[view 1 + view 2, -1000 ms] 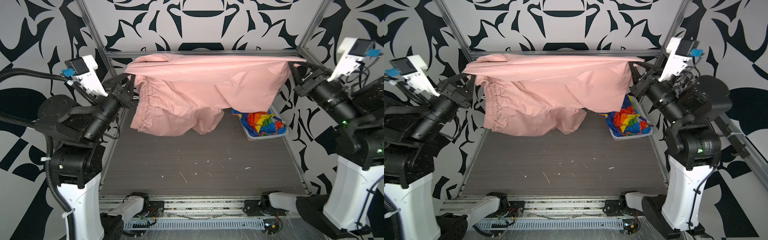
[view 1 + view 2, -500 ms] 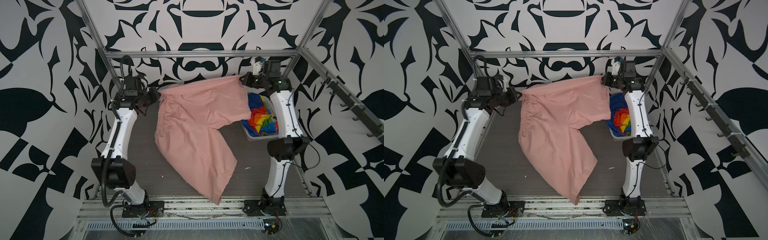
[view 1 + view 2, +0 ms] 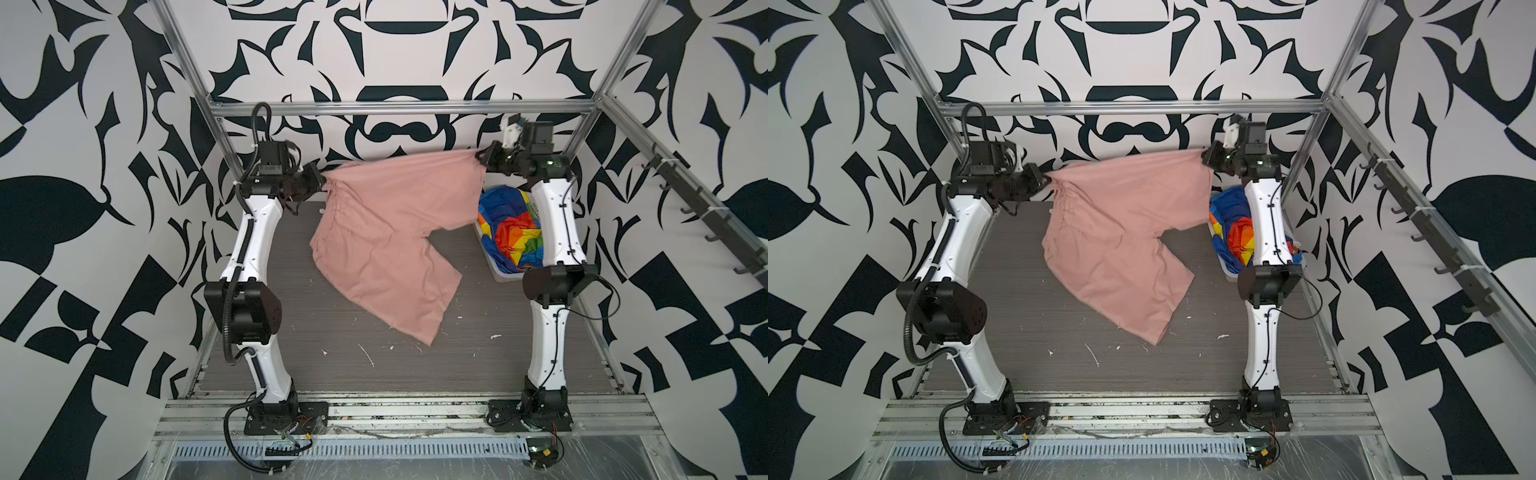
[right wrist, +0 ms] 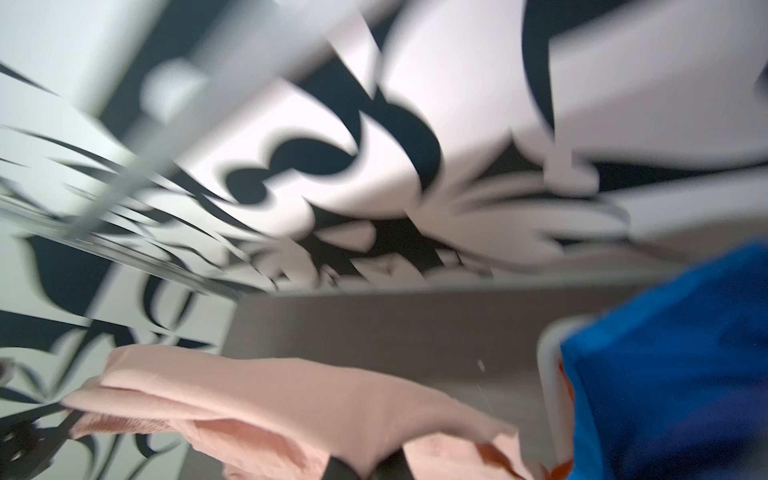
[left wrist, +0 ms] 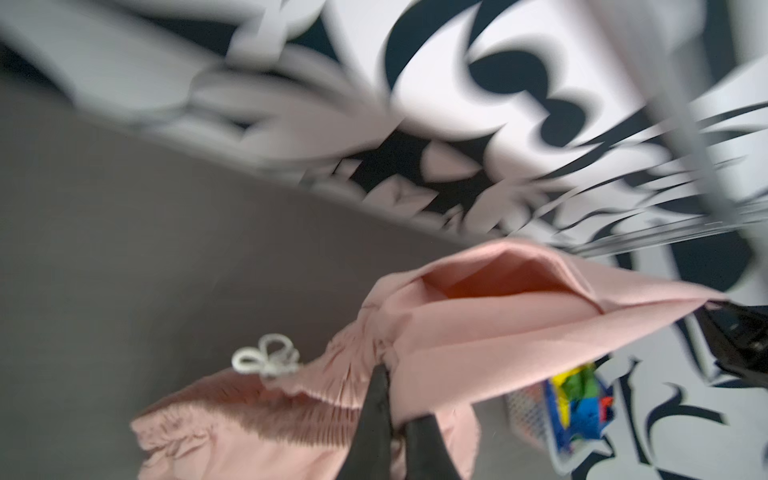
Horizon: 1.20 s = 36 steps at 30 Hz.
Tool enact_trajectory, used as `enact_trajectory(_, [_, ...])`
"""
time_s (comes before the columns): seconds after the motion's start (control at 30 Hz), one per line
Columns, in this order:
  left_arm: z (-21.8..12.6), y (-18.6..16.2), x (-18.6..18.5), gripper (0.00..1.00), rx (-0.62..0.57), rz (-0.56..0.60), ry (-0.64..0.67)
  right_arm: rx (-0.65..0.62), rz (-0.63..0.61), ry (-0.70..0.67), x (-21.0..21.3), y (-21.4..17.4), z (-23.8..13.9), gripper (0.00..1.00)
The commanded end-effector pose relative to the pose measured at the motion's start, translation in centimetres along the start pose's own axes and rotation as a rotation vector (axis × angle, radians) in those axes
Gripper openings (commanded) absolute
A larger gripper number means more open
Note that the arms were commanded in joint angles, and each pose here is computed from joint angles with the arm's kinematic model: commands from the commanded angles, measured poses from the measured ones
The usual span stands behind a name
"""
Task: Fold and stack the shorts
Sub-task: 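Lift the pink shorts with both grippers and stretch them apart in the air, then lower the shorts flat onto the table with both grippers and release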
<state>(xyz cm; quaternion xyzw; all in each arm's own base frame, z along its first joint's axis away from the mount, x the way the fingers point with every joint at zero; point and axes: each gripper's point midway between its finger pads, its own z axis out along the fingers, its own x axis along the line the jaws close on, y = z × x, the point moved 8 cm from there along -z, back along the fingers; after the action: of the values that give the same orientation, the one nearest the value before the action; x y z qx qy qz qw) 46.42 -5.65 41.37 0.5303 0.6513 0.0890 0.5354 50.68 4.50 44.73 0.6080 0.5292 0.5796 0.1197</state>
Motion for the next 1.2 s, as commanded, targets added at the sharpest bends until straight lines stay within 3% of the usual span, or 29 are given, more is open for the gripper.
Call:
enact_trajectory(0.0, [-3.9,4.7,-2.0,0.00,-0.215,0.054,-0.031,-0.355,-0.036,0.059,3.0,7.3,-10.1,0.00])
enact_trajectory(0.13, [-6.4,6.5,-2.8,0.00,-0.332,0.120,-0.050,-0.380,-0.132,0.097,4.7,7.1,-13.5,0.00])
enact_trajectory(0.27, [-6.1,4.0,-1.3,0.00,-0.261,0.083,-0.104,-0.250,-0.132,0.152,4.0,4.5,-13.3,0.00])
enact_trajectory(0.5, [-8.7,-7.5,4.6,0.00,-0.206,-0.109,0.048,-0.051,0.011,0.119,-0.8,-7.6,-12.8,0.00])
enact_trajectory(0.73, [-10.7,-19.6,10.1,0.00,-0.034,-0.315,0.229,0.175,0.203,-0.058,-6.0,-22.3,-14.8,0.00])
enact_trajectory(0.9, [-11.8,-25.3,13.3,0.00,0.048,-0.385,0.398,0.297,0.309,-0.180,-8.8,-30.1,-16.6,0.00])
enact_trajectory(1.07, [-12.6,-26.9,13.3,0.17,0.087,-0.383,0.392,0.416,0.358,-0.227,-9.9,-34.4,-17.8,0.00])
enact_trajectory(1.17, [-13.1,-27.5,13.0,0.54,0.104,-0.378,0.369,0.462,0.365,-0.230,-9.8,-35.2,-17.6,0.17])
